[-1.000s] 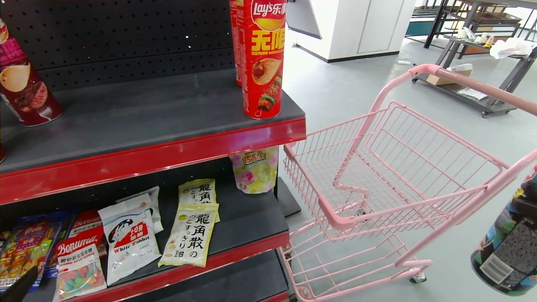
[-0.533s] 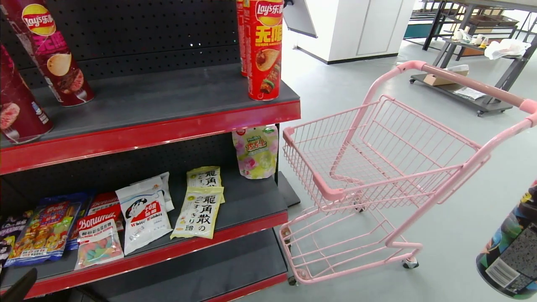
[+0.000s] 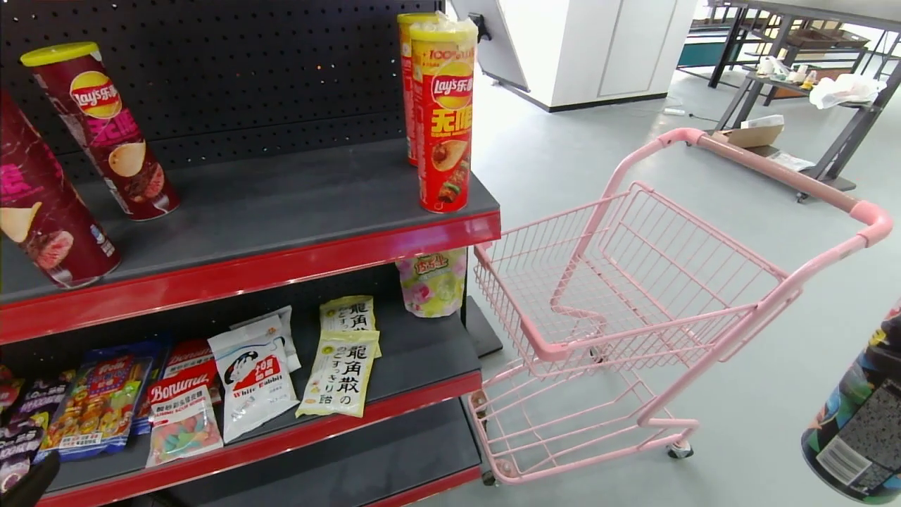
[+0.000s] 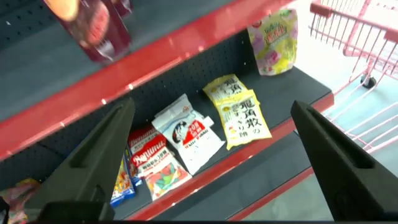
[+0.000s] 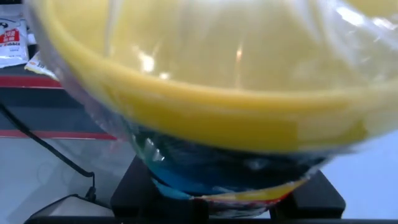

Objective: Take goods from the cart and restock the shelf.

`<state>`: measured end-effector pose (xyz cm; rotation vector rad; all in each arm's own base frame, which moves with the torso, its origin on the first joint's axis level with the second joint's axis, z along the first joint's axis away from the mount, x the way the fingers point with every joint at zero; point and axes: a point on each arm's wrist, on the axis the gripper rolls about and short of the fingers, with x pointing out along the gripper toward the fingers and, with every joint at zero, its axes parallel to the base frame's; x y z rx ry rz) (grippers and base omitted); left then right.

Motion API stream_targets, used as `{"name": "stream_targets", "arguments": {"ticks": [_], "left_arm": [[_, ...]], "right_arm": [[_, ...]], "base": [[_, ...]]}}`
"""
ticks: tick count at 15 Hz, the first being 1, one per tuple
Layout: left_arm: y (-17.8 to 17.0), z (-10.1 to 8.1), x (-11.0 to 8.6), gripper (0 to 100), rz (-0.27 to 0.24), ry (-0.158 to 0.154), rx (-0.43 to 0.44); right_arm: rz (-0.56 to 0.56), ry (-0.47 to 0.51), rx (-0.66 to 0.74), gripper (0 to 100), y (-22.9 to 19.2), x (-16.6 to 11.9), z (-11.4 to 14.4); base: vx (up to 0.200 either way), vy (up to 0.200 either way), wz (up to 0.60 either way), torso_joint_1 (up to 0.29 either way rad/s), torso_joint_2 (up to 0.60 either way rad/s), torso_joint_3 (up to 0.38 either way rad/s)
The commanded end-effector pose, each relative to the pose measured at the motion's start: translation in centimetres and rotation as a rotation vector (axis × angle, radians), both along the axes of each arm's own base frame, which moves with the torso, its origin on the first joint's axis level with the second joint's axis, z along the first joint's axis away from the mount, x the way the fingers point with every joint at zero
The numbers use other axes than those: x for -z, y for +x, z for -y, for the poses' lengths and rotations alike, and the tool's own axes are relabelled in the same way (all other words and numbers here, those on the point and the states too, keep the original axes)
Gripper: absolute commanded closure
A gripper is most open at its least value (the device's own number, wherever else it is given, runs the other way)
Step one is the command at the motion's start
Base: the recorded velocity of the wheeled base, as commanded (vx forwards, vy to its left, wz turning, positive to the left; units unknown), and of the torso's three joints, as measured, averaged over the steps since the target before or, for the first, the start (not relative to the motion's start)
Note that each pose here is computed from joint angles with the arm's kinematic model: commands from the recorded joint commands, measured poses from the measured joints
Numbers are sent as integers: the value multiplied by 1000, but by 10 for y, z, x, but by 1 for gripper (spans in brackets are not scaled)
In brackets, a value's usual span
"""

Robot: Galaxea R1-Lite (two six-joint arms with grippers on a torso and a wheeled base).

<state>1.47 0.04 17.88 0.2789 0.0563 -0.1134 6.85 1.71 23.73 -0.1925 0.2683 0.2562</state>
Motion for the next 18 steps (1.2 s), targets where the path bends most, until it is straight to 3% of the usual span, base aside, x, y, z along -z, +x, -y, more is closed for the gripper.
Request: {"name": "stream_targets", "arguments": {"ticks": [1, 10, 18], "left_arm": [[0, 0, -1, 0, 4, -2, -1], [-3, -1, -1, 0, 17, -5, -1], [-2, -1, -1, 0, 11, -3, -1]], "right_arm": [[-10, -3, -4, 100, 2, 1, -1], [-33, -12, 0, 100, 4, 7, -1], [-55, -18, 2, 100, 4, 13, -1]], "base": [[0, 0, 0, 188, -540, -354], [0, 0, 0, 210, -554, -346], [0, 0, 600, 24, -44, -30]]}}
